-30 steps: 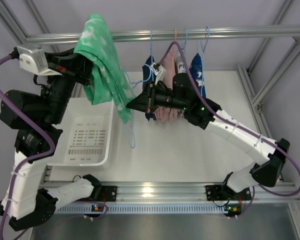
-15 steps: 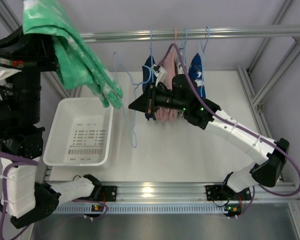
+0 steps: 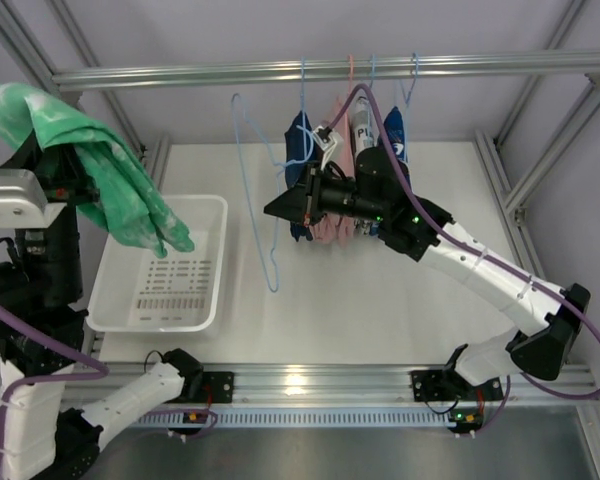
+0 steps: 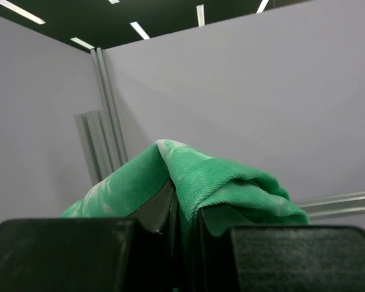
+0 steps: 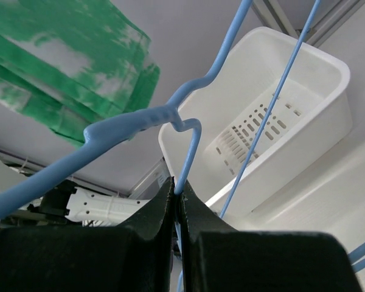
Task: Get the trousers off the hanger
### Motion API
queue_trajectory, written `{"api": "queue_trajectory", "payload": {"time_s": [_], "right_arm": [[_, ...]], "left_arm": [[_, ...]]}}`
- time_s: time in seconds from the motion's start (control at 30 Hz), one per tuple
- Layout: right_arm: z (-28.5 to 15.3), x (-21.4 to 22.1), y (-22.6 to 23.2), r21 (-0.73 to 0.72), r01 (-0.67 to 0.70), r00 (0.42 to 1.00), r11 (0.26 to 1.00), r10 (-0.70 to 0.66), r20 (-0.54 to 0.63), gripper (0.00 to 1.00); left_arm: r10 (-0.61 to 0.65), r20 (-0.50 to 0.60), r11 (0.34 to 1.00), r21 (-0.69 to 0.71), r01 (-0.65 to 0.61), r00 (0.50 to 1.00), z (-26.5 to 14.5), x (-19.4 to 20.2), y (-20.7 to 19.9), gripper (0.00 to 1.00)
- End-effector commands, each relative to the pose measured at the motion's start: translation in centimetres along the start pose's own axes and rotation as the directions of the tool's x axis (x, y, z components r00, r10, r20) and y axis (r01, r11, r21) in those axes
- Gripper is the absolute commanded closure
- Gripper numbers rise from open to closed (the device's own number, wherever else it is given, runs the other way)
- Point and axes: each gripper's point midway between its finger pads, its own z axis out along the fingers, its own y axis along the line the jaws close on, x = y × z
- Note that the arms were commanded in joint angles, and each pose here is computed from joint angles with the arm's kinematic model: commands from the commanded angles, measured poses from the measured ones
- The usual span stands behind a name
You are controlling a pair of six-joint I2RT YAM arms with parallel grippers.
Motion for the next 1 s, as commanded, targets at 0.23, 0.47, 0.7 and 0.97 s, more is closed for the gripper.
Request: {"api": "queue_trajectory", "payload": {"time_s": [0.23,0.47,0.7,0.97], "right_arm": [[-1.9,-2.2,1.0,-0.011,0.058,0.996,0.998,-0.057,0.070,1.00],[-2.4,-2.4,1.1,-0.003,0.059,0.995,0.998,-0.058,0.077,1.00],[-2.4,-2.5,1.2,-0.009,0.048,0.996,0.999,-0.047,0.082,1.00],[-2.5,-2.5,1.3,-0.011,0.047,0.996,0.999,-0.046,0.081,1.00]], "left_arm": [[0.226,-0.099,0.972,-0.043,-0.231,0.969,-6.4,2.8,3.8,1.00],[0.239,-0.264,0.965,-0.038,-0.258,0.934,-12.1,8.5,4.3,1.00],[0.237,-0.409,0.959,-0.044,-0.279,0.881,-15.3,12.8,4.3,1.00],[0.222,-0.594,0.966,0.028,-0.256,0.773,-18.5,19.3,2.3,1.00]]}}
